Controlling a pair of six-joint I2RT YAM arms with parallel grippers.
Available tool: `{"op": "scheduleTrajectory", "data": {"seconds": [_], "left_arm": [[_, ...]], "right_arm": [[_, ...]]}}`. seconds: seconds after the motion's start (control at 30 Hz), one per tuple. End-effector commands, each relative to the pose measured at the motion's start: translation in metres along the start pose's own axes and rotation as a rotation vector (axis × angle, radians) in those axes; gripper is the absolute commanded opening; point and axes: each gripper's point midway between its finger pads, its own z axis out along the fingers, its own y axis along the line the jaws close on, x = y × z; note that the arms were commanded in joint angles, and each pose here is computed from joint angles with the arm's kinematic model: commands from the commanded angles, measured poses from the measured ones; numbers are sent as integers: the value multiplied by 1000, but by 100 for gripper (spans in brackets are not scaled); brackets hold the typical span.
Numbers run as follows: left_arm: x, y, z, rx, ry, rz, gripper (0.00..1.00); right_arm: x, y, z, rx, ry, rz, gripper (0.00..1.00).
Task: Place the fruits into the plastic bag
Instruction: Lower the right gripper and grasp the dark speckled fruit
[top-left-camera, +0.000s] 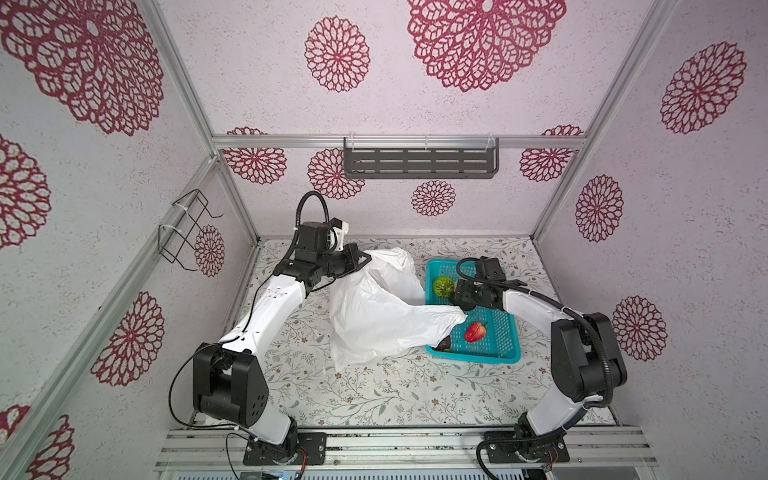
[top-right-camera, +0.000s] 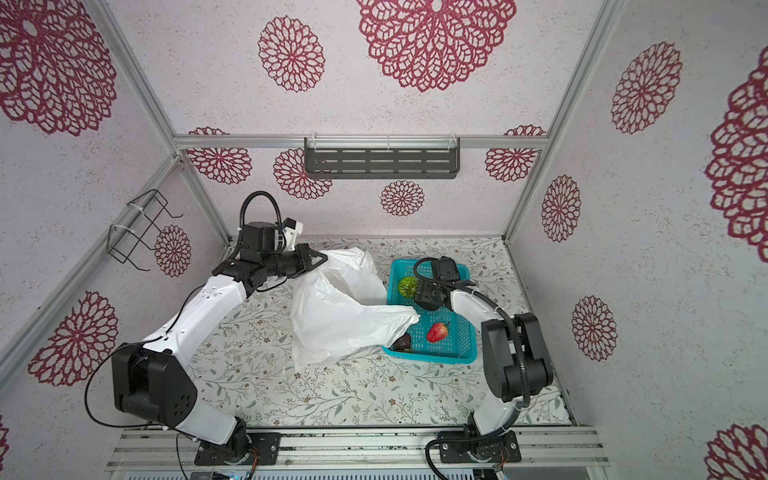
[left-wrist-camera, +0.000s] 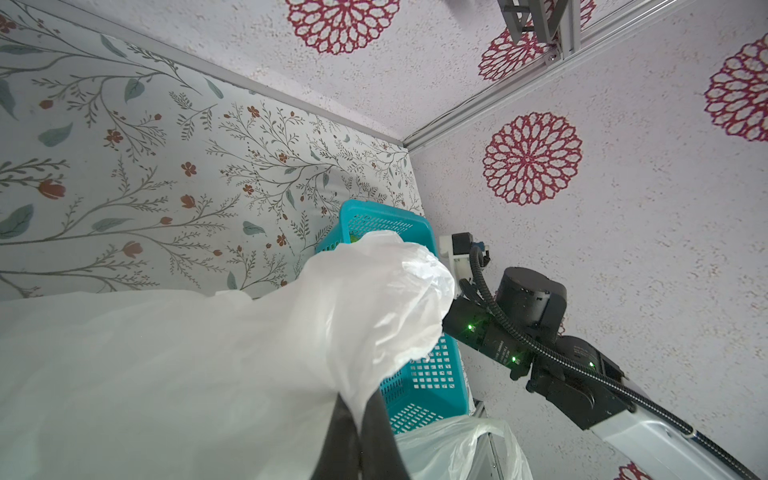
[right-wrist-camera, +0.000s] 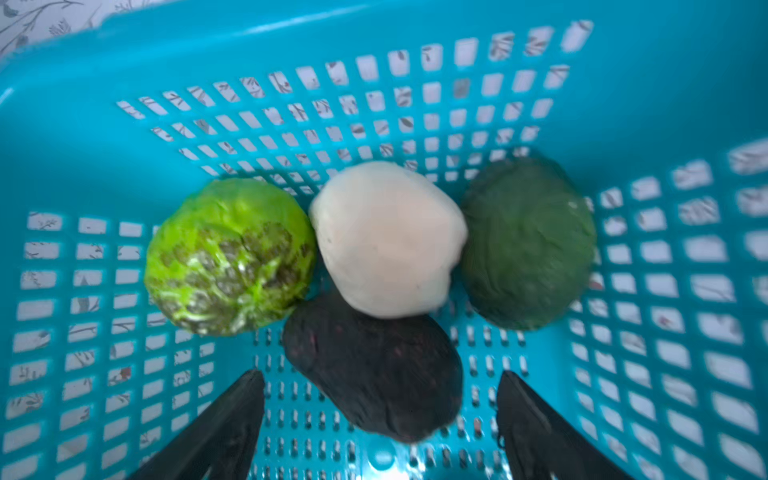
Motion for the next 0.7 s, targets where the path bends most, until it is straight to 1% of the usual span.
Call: {"op": "scheduleTrajectory", "data": {"seconds": [0.0, 0.17, 0.3, 0.47, 0.67], "left_arm": [[3, 0, 0, 2, 2, 9, 0], [5, 1, -2, -1, 1, 12, 0], [6, 4, 0, -5, 5, 10, 0], [4, 3, 4, 3, 12, 2, 0], [0, -2, -1, 4, -4, 15, 0]], "right_arm": [[2, 7, 12, -34, 44, -61, 87], [22, 13, 20, -82, 116, -82, 85], [35, 14, 16, -98, 133, -79, 84], [40, 15, 20, -100, 149, -73, 82], [46, 23, 17, -96, 167, -91, 87]]}}
